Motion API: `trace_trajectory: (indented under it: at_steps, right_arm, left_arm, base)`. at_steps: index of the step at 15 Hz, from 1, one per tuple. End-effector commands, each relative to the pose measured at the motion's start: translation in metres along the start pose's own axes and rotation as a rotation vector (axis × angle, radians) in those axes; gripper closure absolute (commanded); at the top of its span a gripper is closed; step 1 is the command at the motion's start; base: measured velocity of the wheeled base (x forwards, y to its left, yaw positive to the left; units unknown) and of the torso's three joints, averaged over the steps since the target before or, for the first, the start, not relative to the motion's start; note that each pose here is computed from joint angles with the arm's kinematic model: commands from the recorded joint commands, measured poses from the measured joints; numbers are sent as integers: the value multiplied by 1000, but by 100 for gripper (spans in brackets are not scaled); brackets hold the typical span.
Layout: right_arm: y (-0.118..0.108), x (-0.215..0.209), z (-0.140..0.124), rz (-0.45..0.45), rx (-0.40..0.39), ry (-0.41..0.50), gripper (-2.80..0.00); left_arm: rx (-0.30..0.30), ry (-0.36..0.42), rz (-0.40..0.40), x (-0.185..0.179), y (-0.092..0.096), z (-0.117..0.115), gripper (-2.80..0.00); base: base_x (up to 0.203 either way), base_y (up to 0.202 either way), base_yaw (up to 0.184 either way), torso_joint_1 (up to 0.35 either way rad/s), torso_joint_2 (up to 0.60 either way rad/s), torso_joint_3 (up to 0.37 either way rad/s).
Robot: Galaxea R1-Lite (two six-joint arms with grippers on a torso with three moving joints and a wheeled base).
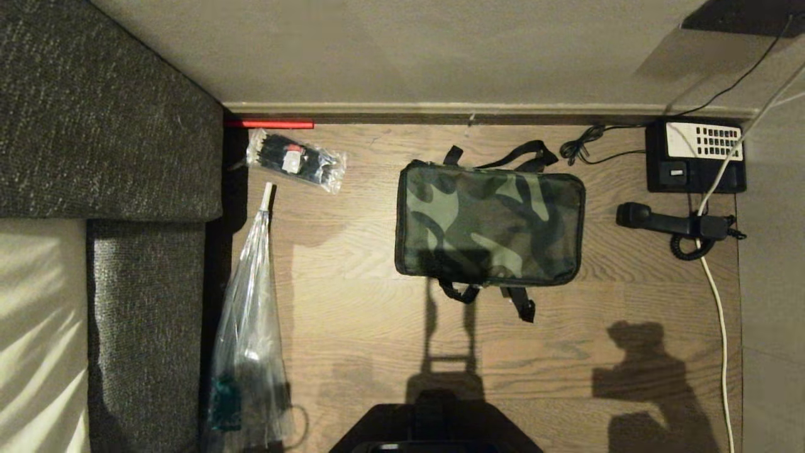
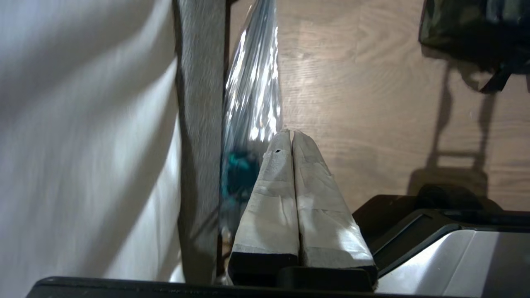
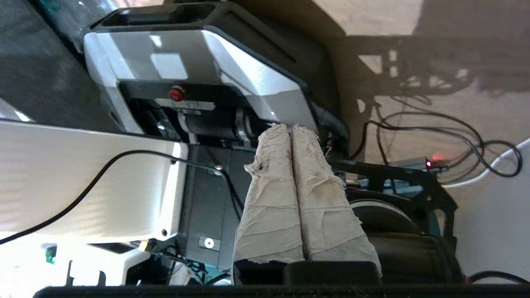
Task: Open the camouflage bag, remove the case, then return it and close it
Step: Open the top of the storage box
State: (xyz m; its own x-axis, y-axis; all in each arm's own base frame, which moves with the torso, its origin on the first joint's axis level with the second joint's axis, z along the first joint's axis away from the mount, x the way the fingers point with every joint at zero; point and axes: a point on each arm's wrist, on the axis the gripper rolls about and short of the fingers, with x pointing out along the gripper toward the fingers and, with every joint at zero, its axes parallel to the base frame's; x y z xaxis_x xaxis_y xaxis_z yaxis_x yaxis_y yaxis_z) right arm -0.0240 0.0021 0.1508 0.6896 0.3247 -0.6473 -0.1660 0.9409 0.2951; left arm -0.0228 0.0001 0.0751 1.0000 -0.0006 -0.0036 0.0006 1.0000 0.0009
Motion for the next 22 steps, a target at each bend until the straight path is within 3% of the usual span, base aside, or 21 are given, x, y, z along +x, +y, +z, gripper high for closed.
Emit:
trace_trajectory:
  at_steps: [1, 7, 12, 15, 19, 22]
  right_arm:
    - [0, 0, 1, 1, 1, 5, 0]
    - [1, 0, 6, -4, 3, 12, 0]
    - [4, 25, 50, -3, -5, 135, 0]
    - [6, 73, 80, 22, -60, 209, 0]
    - [8, 171, 117, -4, -117, 165, 0]
    - [29, 238, 141, 44, -131, 86, 0]
  left_arm:
    - [-1, -1, 1, 0, 0, 0, 0]
    - [-1, -1, 1, 0, 0, 0, 0]
    - [-1, -1, 1, 0, 0, 0, 0]
    - [-1, -1, 1, 0, 0, 0, 0]
    - [-1, -1, 1, 0, 0, 0, 0]
    - [0, -1, 1, 0, 0, 0, 0]
  base:
    - [-126, 0, -2, 6, 2, 3]
    - [0, 0, 0, 0, 0, 0]
    - [0, 0, 0, 0, 0, 0]
    - [0, 0, 0, 0, 0, 0]
    - [0, 0, 0, 0, 0, 0]
    - [0, 0, 0, 0, 0, 0]
